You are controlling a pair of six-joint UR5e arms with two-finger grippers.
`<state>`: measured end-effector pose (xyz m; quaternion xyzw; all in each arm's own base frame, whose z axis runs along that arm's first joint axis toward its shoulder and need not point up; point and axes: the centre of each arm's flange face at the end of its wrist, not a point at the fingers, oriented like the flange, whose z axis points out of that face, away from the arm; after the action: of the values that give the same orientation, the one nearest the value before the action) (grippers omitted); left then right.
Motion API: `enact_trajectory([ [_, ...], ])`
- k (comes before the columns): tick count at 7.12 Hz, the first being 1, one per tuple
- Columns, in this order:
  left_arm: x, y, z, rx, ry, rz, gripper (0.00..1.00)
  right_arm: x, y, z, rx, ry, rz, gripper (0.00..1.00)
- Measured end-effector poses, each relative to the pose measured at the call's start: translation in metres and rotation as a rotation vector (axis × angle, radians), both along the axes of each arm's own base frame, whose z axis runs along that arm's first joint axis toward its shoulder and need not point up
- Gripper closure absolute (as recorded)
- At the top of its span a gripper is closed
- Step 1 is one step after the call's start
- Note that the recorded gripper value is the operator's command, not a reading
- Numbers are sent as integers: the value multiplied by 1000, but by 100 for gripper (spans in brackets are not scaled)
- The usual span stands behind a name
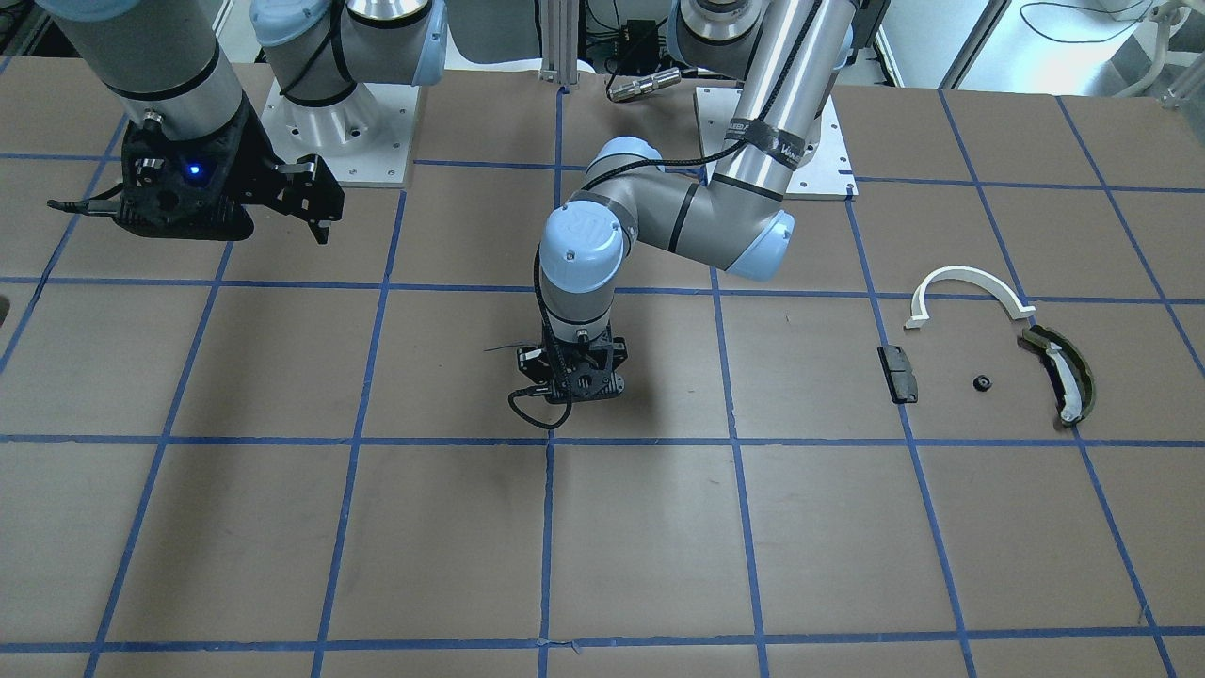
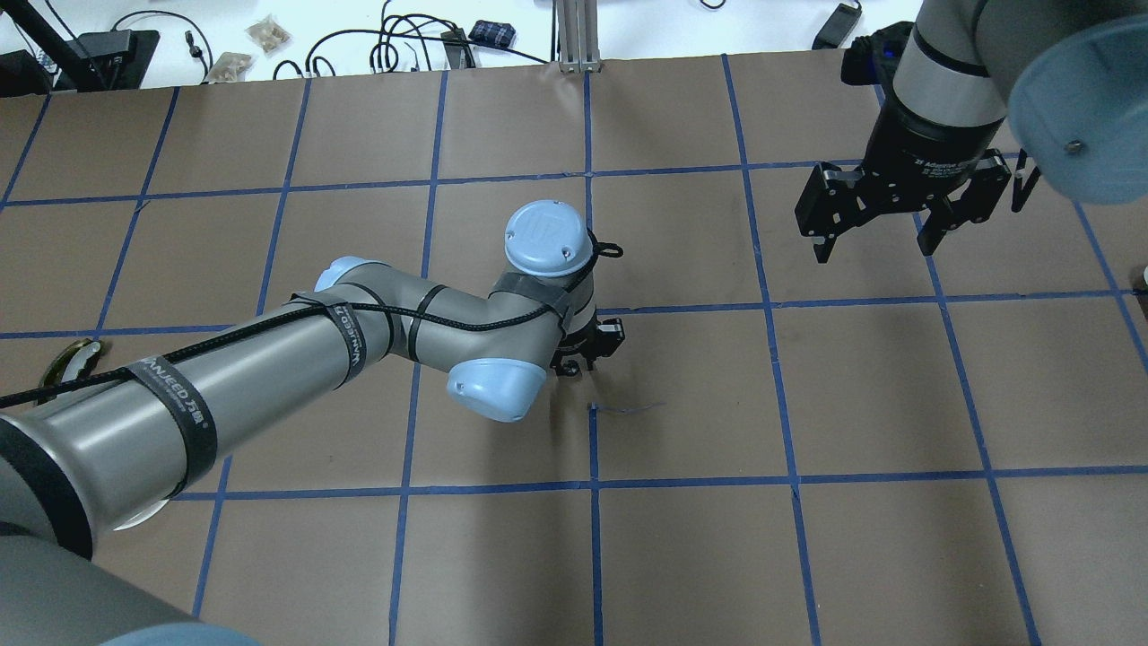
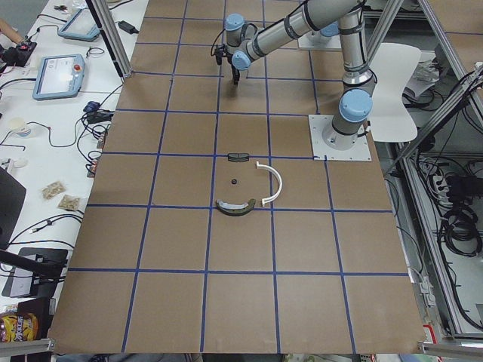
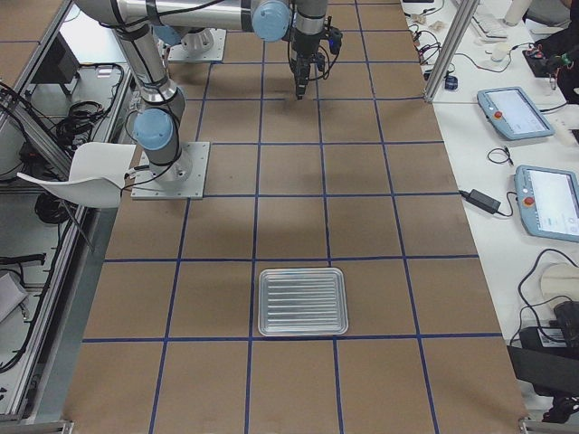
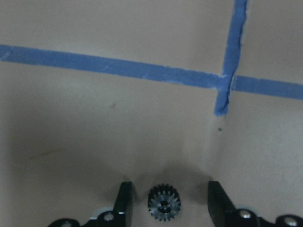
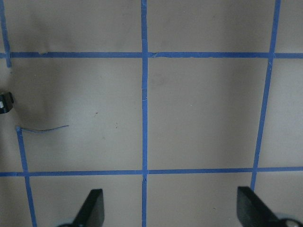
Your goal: Place bearing gear from tray to pile
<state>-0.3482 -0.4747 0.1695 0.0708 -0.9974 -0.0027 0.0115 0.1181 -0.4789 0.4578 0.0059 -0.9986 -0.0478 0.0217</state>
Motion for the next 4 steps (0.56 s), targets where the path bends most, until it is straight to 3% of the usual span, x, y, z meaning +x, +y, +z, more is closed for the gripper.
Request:
enact_trajectory([
  [2, 5, 0, 8, -3, 0, -16, 100, 0, -2, 0, -12, -2, 0, 0],
  [4, 59, -24, 29, 17, -14, -59, 100, -1, -2, 0, -13, -2, -2, 0],
])
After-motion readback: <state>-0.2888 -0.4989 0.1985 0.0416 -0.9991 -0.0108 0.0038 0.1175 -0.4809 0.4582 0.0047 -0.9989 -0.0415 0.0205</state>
